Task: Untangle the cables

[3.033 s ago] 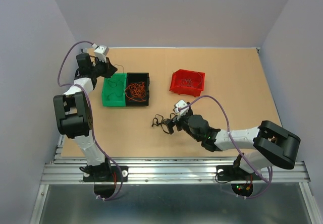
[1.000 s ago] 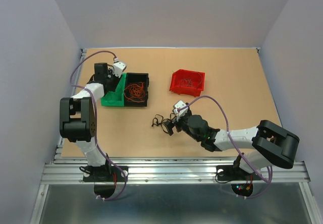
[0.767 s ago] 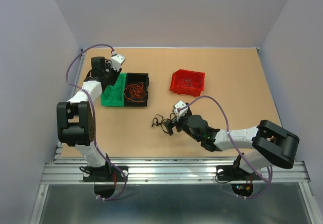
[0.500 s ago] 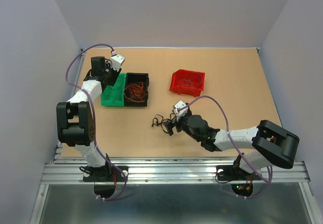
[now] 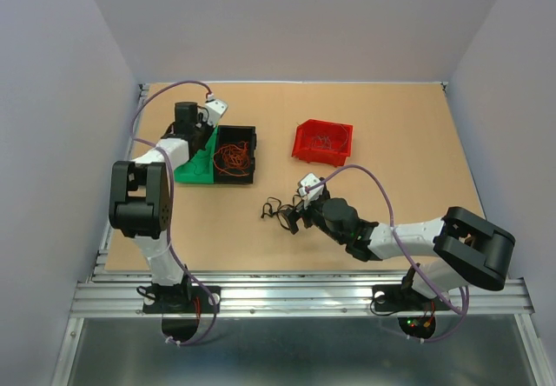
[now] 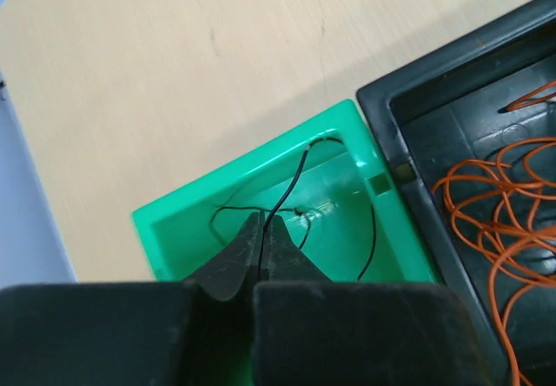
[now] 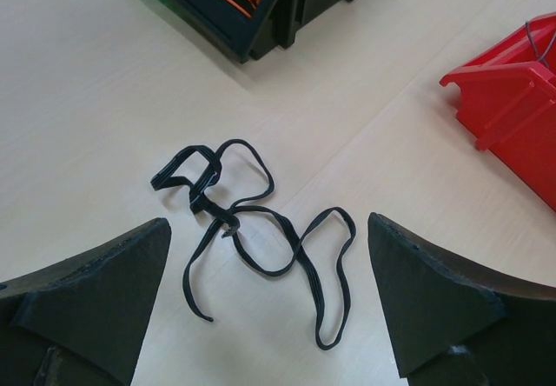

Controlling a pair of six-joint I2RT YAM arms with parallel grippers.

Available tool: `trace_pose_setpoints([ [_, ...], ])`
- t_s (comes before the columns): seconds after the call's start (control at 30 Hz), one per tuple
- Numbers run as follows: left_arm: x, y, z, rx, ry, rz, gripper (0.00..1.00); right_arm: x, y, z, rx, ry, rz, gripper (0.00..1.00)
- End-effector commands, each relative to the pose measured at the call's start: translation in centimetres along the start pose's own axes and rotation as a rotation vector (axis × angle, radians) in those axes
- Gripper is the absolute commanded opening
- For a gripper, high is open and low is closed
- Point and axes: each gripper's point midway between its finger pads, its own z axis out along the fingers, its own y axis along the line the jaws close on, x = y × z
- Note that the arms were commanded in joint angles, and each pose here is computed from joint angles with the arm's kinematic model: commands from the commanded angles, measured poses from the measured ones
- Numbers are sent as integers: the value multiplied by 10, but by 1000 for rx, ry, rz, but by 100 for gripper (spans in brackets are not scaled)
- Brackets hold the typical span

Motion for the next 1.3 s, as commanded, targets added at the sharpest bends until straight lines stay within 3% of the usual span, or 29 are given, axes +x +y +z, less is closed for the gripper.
trace_pose_setpoints([
  [0.0, 22, -12, 22, -21, 47, 41, 0, -24, 4, 6, -3, -59, 21, 100],
  [0.13, 46, -16, 36, -50, 136, 59, 0, -23, 4, 5, -6, -57, 21, 100],
  [0.33, 32, -14, 30, -35, 107, 42, 0, -23, 5, 7, -6, -56, 20, 100],
  [0.5, -8, -2, 6, -49, -2, 27, 24, -21, 5, 9, -7, -47, 19, 100],
  [0.8, -45, 22, -30, -109, -64, 20, 49, -21, 6, 8, -16, -22, 13, 100],
  [1.03, -58, 27, -54, -116, -94, 18, 62, -23, 11, 12, -26, -9, 43, 100],
  [1.27, -53, 17, -71, -75, -92, 35, 63, -21, 13, 16, -27, 5, 43, 100],
])
